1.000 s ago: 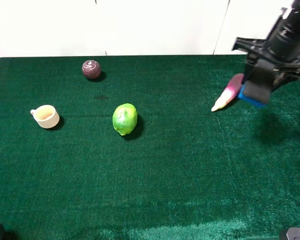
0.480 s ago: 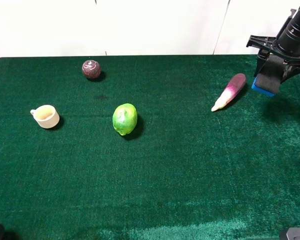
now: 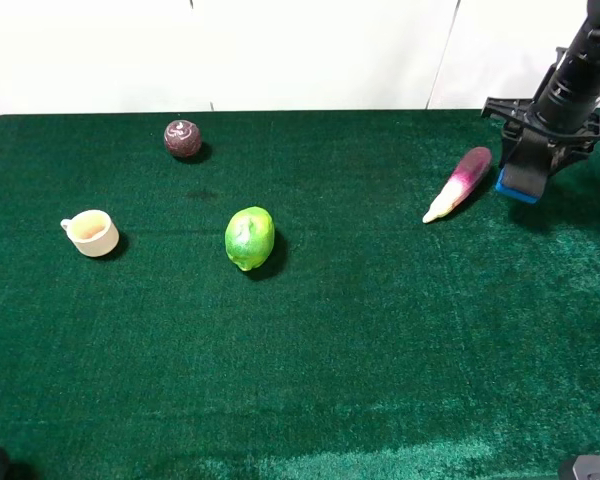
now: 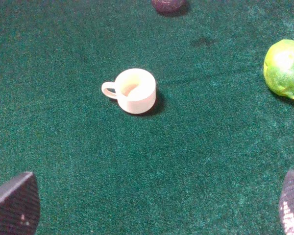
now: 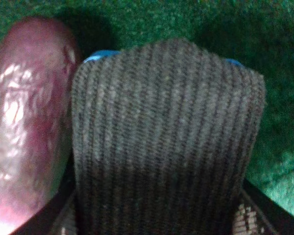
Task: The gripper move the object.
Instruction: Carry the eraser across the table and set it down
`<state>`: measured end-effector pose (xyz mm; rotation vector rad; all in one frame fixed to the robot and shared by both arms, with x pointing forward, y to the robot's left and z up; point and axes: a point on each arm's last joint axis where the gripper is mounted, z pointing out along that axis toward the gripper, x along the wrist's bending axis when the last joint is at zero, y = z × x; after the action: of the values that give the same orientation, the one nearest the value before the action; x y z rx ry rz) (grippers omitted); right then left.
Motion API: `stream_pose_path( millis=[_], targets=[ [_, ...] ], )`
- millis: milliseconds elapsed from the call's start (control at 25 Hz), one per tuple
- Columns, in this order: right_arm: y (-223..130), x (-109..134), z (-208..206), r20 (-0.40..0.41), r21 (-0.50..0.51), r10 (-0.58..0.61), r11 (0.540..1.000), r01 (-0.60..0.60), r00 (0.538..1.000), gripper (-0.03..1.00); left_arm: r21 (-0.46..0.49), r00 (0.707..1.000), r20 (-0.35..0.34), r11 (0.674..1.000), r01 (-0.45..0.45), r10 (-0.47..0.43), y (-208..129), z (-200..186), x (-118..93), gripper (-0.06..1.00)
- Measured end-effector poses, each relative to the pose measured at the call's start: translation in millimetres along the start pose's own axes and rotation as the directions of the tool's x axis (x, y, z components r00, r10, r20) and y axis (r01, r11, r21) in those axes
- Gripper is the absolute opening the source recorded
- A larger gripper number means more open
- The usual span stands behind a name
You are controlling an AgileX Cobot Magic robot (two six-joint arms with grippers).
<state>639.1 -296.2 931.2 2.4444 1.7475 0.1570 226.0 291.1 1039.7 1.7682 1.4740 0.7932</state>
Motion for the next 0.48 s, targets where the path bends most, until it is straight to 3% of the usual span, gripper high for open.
stream_pose_path(
  millis=[480],
  targets=[
    [5.8, -10.7, 24.0, 0.022, 0.002, 0.021, 1.000, -0.021, 1.000, 0.41, 0.000, 1.000, 0.000, 1.000, 0.000, 0.000, 0.0, 0.0, 0.0, 0.99]
  ],
)
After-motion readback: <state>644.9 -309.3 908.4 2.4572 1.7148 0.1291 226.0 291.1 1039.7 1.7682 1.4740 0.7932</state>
